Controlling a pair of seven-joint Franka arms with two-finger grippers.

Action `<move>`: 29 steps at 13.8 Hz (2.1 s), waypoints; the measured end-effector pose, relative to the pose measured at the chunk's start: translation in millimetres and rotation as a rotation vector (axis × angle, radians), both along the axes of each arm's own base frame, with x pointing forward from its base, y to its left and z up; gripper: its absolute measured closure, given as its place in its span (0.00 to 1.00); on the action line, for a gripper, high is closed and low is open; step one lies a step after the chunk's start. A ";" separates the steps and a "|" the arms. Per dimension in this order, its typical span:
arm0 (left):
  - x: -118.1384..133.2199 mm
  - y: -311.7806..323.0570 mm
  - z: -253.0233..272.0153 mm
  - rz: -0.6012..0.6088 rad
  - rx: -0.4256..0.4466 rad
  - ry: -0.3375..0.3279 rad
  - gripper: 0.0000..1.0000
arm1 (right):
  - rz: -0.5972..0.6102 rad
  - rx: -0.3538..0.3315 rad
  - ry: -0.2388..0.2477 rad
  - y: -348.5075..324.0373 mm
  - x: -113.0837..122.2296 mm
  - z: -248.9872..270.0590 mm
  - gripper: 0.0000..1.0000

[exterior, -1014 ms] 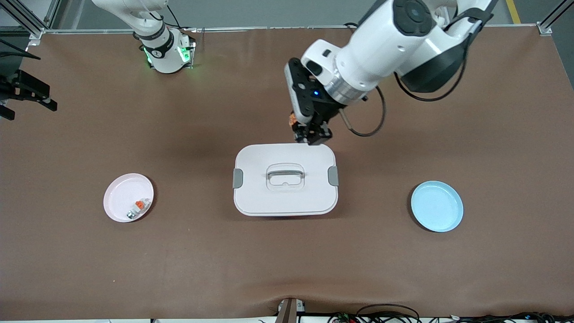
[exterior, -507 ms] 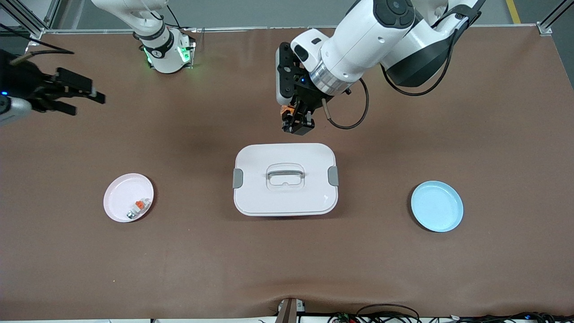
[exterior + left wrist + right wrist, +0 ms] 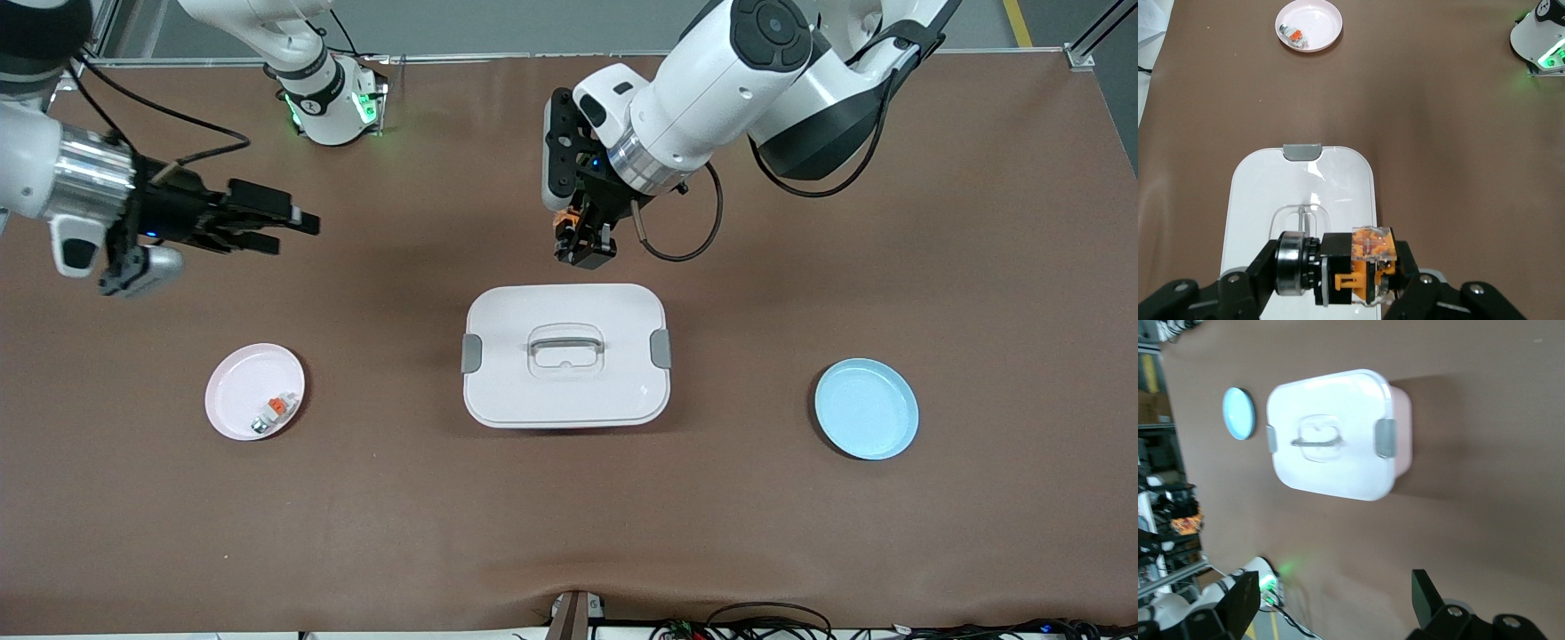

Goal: Transfer orange switch to right arm and place
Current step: 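Reach the right gripper toward the switch held by the left gripper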

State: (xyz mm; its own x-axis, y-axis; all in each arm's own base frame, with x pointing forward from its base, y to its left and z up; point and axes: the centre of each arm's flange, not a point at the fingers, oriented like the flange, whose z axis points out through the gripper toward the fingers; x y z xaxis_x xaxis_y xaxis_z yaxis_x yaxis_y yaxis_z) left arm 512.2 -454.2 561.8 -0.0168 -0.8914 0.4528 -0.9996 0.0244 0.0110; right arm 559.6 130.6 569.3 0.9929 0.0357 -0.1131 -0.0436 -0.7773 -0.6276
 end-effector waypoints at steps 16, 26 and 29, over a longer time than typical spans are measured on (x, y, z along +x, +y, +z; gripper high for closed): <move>2.6 1.2 -2.4 0.003 -0.001 0.005 0.28 | -0.214 0.240 0.023 161.5 -33.9 -50.0 0.00; 5.3 4.1 -1.5 0.009 -0.002 0.004 0.28 | -0.253 0.292 0.006 231.2 -57.3 -64.2 0.00; 5.3 4.1 -1.4 0.009 -0.002 0.003 0.28 | -0.258 0.295 0.000 239.2 -56.8 -66.2 0.00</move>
